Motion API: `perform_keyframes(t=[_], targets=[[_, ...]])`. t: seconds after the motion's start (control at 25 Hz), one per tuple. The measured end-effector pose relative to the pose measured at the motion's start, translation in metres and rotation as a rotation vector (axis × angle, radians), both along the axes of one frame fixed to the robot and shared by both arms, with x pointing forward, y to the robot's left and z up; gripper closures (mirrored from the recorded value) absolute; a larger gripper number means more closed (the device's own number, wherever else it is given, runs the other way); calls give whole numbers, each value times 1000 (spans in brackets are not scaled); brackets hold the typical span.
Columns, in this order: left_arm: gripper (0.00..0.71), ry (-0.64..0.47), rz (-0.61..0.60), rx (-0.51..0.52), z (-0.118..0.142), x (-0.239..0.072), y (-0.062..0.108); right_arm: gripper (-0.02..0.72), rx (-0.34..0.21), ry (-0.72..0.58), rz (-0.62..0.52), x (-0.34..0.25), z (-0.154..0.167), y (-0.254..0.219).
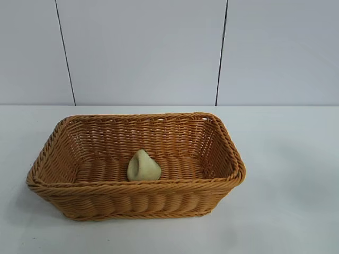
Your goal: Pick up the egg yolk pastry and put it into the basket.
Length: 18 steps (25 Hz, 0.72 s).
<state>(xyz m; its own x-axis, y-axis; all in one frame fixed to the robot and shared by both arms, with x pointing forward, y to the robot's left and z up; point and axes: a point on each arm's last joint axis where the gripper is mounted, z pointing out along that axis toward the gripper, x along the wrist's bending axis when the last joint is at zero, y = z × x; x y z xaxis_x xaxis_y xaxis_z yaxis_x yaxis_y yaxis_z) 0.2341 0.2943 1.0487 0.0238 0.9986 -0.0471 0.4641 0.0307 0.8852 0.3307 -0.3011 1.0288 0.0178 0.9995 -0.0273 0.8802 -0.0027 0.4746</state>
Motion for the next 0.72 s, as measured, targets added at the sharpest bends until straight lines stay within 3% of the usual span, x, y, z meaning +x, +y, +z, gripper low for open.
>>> perform_keyframes(t=[0.2,0.72], targets=[[14,0,0,0,0,0,0,71,4,-261,2,-35,18,0],[14,0,0,0,0,0,0,71,3,-566,13,-83,27,0]])
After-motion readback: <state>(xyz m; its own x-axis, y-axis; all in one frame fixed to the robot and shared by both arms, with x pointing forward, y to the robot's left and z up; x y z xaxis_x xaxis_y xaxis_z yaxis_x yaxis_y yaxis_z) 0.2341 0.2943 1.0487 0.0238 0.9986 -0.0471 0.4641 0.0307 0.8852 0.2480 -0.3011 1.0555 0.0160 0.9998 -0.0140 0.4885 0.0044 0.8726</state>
